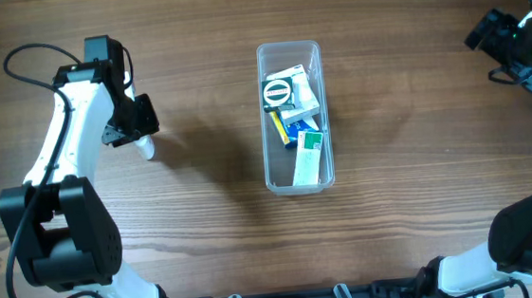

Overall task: Pack container
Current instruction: 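Carry the dropper bottle right and release it upright in the container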

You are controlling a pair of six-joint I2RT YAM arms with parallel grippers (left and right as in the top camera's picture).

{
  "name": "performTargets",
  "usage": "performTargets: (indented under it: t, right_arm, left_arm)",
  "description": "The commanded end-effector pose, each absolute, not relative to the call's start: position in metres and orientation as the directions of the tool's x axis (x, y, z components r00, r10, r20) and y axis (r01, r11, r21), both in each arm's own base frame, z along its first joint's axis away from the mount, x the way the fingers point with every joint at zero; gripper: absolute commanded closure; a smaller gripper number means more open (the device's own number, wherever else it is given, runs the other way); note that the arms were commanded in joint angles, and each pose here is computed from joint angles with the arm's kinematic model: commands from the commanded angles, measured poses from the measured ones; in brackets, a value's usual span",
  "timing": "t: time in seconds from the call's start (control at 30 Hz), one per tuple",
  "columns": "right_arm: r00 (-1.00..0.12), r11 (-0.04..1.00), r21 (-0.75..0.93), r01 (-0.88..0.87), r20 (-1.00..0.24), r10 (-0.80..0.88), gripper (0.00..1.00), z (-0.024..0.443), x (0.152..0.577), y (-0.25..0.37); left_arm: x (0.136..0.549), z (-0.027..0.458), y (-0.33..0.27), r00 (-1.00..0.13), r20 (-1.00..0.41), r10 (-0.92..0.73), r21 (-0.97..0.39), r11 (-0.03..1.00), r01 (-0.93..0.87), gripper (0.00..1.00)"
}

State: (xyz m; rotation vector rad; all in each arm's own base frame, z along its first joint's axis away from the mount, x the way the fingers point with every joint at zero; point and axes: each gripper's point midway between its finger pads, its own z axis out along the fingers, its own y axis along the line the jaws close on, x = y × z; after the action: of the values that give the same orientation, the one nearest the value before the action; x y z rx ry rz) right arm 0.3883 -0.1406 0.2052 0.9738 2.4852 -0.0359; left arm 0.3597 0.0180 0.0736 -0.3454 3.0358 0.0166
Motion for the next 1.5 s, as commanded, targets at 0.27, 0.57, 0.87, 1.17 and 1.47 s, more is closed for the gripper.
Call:
performTargets:
  t: [0.27, 0.57, 0.87, 1.17, 1.47]
  right_arm:
    - [-0.636, 0.738, 0.134, 0.661, -0.421, 0.646, 0.0, 0.199, 0.388, -0.141]
    - [-0.636, 0.738, 0.134, 0.661, -0.421, 0.646, 0.0, 0.199, 0.388, -0.141]
    - [-0.636, 0.738, 0.134, 0.661, -0.421, 0.646, 0.0, 0.199, 0.388, -0.141]
    - [-0.636, 0.738, 0.134, 0.661, -0.421, 0.646, 0.0, 0.199, 0.388, -0.141]
    - [-0.636, 0.738, 0.134, 0.661, -0.421, 0.646, 0.0, 0.199, 0.388, -0.141]
  left_arm:
    - [0.358, 0.069, 0.018, -0.972, -0.071, -0.224, -0.004, 0.975, -0.224, 0.66]
    - [0.358, 0.087, 0.01, -0.972, -0.075, -0.225, -0.053, 0.974, -0.221, 0.78]
    - [0.354, 0.196, -0.04, -0.962, -0.209, -0.173, -0.247, 0.962, -0.119, 0.79]
    - [0.303, 0.242, -0.175, -0.959, -0.282, -0.006, -0.359, 0.928, 0.1, 0.78]
    - [0.278, 0.215, -0.248, -0.959, -0.274, 0.07, -0.274, 0.95, 0.148, 0.7]
